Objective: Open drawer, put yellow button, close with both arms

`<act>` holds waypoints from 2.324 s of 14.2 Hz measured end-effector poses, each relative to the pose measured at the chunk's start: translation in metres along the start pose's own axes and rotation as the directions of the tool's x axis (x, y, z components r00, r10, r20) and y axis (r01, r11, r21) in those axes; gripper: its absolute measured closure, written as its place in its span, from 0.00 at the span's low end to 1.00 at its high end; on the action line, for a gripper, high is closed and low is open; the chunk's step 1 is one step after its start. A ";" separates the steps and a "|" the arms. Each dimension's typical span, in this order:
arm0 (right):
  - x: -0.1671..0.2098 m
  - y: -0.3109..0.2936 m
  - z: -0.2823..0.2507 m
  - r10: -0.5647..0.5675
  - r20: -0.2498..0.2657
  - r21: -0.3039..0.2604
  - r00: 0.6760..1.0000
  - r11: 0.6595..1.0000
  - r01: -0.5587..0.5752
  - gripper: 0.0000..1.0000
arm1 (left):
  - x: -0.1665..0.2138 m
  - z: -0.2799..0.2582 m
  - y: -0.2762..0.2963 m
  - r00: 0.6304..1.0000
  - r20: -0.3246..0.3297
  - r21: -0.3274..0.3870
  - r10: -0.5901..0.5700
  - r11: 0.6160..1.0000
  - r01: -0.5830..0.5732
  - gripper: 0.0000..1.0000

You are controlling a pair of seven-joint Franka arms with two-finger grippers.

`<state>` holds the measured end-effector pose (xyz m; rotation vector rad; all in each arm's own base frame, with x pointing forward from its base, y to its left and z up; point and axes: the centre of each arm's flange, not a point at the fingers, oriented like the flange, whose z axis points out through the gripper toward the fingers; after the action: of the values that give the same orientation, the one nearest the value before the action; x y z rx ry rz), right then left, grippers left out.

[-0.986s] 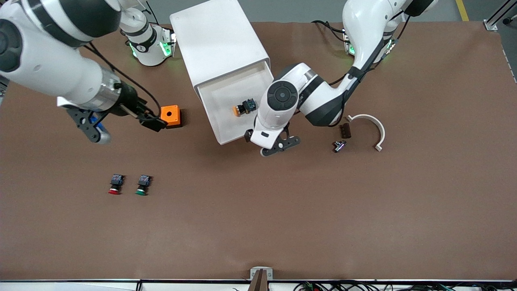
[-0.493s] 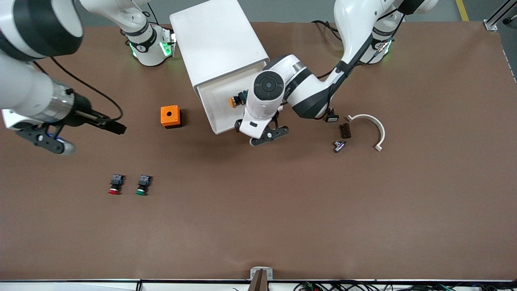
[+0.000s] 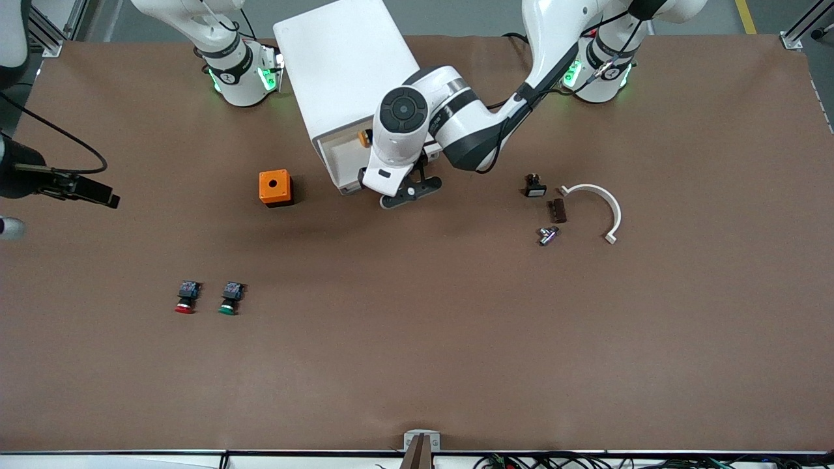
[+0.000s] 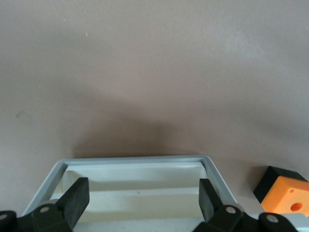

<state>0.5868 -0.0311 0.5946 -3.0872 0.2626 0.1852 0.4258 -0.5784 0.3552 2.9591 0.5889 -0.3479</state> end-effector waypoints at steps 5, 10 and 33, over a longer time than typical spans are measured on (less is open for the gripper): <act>0.001 0.027 -0.005 -0.020 -0.016 -0.004 1.000 1.000 0.020 0.00 | -0.042 0.012 0.008 1.000 0.007 0.017 0.001 1.000 -0.001 0.00; 0.002 0.030 -0.011 -0.025 -0.037 -0.024 0.999 0.999 0.024 0.00 | -0.064 0.018 0.012 1.000 0.009 0.025 0.005 1.000 -0.005 0.00; 0.000 0.022 -0.022 -0.039 -0.063 -0.025 0.997 0.999 0.038 0.00 | 0.220 -0.082 -0.098 0.985 -0.077 -0.101 0.156 0.981 -0.164 0.00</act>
<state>0.5857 -0.0536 0.6161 -3.1223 0.2043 0.0901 0.6022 -0.3965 0.3756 2.8992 0.3600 -0.1944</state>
